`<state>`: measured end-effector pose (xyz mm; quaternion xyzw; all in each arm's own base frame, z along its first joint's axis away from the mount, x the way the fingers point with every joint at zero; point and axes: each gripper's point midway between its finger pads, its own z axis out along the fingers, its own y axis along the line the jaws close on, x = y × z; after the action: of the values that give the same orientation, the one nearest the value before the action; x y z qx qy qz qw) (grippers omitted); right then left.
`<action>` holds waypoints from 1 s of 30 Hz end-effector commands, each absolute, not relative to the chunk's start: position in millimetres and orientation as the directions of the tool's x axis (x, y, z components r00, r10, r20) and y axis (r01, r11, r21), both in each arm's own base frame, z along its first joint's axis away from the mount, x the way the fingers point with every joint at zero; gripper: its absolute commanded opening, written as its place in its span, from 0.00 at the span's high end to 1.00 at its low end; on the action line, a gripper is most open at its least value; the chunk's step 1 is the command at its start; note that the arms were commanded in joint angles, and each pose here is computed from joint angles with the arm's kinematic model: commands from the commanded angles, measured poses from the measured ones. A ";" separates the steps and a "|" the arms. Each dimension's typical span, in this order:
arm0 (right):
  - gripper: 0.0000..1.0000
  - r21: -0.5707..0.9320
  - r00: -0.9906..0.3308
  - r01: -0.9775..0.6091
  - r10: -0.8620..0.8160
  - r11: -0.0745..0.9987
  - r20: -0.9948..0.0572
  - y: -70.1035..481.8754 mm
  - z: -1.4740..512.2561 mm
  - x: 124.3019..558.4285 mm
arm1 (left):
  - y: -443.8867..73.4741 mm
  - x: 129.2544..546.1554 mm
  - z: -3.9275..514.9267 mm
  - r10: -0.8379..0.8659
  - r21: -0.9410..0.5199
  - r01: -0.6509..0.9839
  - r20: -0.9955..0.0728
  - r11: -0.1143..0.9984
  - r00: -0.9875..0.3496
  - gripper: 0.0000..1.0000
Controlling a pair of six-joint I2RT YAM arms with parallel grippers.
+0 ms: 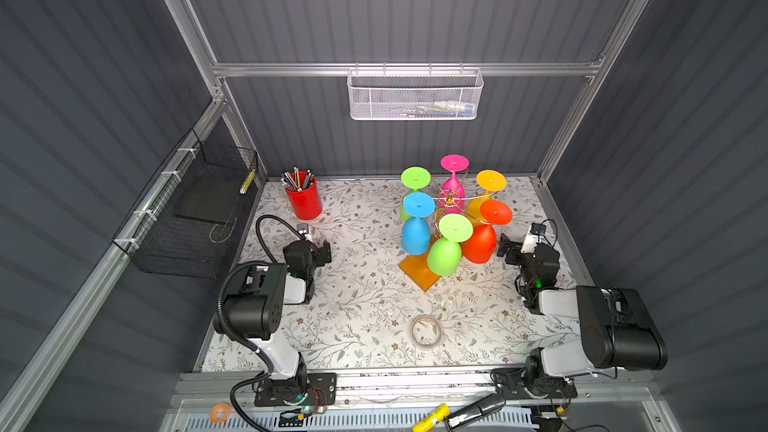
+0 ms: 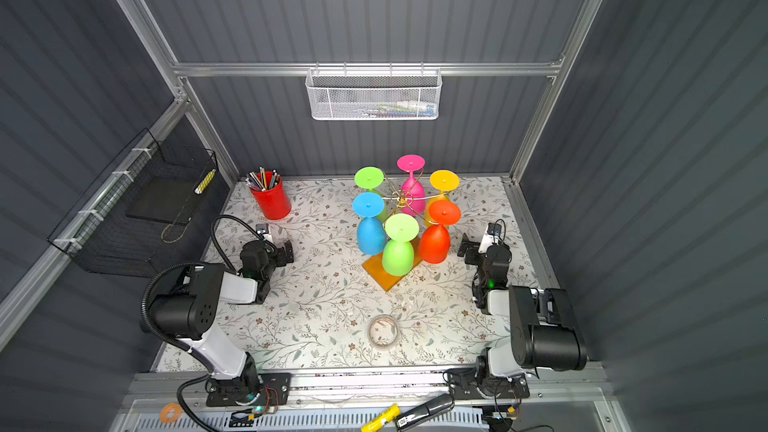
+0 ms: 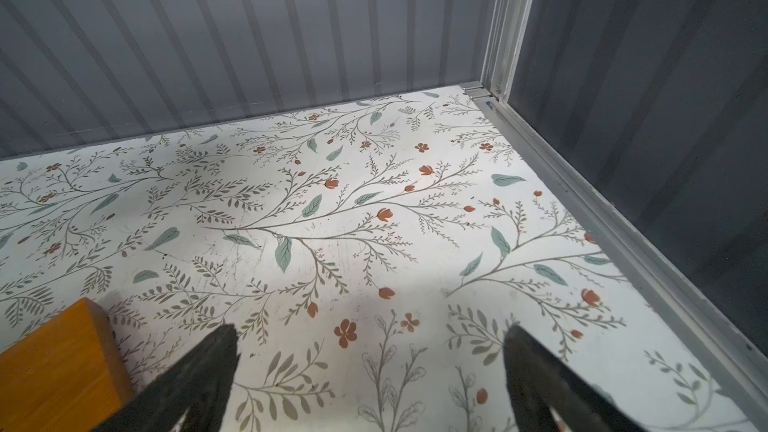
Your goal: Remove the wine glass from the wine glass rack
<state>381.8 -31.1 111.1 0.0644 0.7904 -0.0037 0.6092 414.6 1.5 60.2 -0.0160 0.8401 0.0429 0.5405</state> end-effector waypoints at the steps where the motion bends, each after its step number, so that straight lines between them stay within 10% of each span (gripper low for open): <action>1: 0.01 0.067 -0.228 0.100 0.088 0.993 -0.970 -30.2 120.2 384.9 | 0.5 418.2 64.6 0.024 0.058 -0.075 -0.917 0.996 -0.398 0.00; 30: 0.01 0.071 -0.231 0.101 0.093 0.992 -0.968 -30.5 119.6 385.3 | 0.0 417.9 64.0 0.023 0.057 -0.072 -0.916 0.996 -0.400 0.00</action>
<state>381.8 -31.1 111.0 0.0643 0.7905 -0.0035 0.6090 414.6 1.5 60.3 -0.0160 0.8400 0.0429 0.5406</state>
